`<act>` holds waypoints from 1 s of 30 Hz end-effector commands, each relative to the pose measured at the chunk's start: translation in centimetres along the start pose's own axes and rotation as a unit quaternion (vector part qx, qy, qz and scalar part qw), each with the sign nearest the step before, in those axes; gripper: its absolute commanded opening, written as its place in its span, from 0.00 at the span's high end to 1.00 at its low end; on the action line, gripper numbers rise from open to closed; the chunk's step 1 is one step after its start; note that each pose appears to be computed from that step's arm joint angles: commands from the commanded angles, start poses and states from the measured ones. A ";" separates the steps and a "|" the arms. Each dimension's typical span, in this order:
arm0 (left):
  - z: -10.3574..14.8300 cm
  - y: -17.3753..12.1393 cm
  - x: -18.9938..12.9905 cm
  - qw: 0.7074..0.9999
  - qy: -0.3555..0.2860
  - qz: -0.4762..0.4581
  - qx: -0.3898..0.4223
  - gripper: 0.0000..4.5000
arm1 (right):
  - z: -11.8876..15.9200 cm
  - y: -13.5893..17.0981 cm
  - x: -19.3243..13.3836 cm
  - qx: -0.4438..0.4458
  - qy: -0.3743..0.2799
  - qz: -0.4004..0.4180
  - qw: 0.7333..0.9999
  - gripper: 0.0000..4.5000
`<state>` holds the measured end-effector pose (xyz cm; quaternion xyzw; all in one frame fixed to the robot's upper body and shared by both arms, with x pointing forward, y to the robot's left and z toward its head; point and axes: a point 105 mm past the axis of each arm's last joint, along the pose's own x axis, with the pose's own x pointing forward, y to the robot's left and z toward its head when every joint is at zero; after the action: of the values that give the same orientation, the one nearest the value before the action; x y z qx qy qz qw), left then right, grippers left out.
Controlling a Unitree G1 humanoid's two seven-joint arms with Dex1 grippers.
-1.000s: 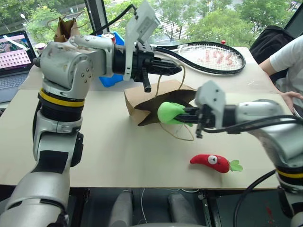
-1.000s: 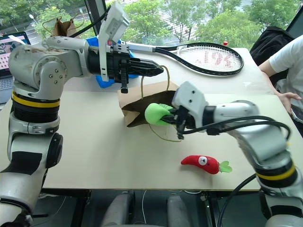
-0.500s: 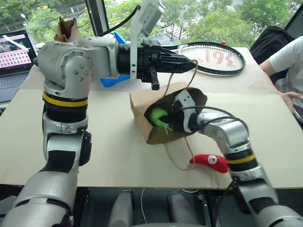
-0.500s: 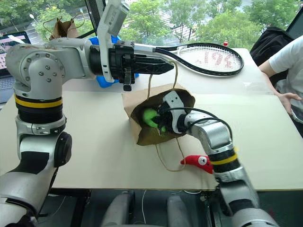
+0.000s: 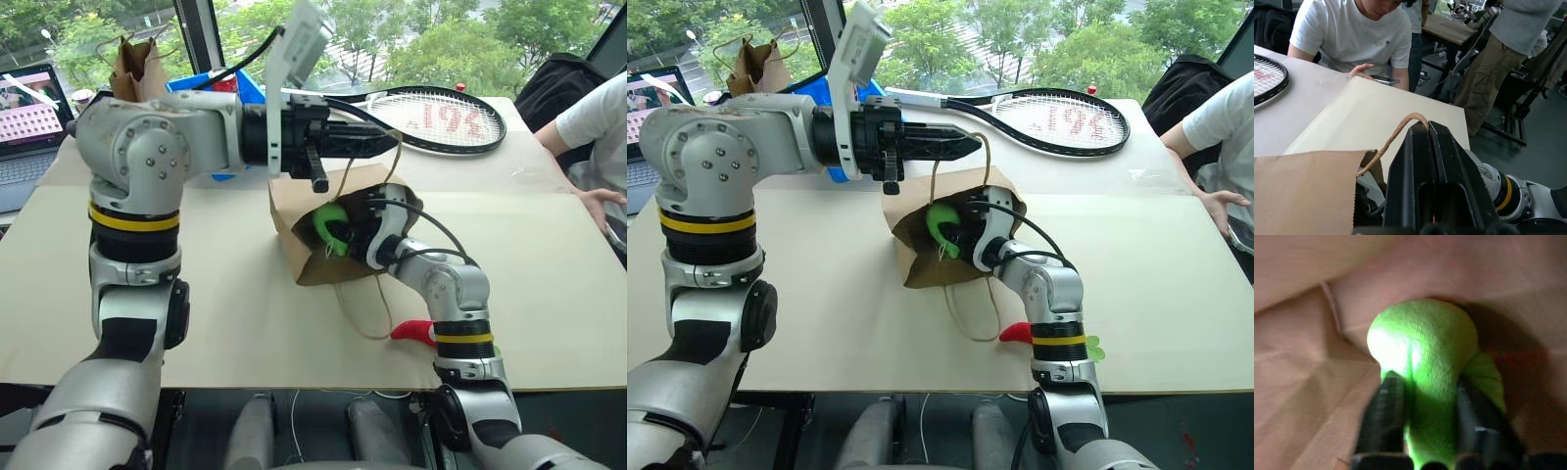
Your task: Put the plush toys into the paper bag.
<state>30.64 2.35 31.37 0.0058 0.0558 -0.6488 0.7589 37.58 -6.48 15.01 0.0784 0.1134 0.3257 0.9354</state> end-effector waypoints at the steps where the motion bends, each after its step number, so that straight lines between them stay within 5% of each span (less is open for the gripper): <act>1: 0.3 0.0 -0.1 1.000 -0.003 0.004 0.026 1.00 | 2.3 1.4 -1.0 -0.131 -0.024 0.018 0.991 0.36; 6: 0.0 0.4 0.2 1.000 -0.003 0.003 0.024 1.00 | 3.0 2.0 -2.6 -0.289 -0.023 0.018 0.957 0.00; 15: -0.2 0.5 0.9 1.000 -0.004 -0.007 0.023 1.00 | 3.8 3.6 -9.2 -0.342 0.003 0.099 0.934 0.00; 22: -0.1 0.2 1.1 1.000 -0.003 -0.017 0.025 1.00 | 2.2 0.2 -17.3 -0.314 0.133 0.096 0.935 0.00; 30: -0.1 0.1 1.2 0.999 0.003 -0.024 0.031 1.00 | -5.1 -2.5 -20.4 -0.265 0.254 0.076 0.927 0.00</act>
<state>31.38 1.34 29.68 0.0119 0.0674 -0.6625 0.7459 21.76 -20.63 12.79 -0.2187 0.2649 0.4319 0.8340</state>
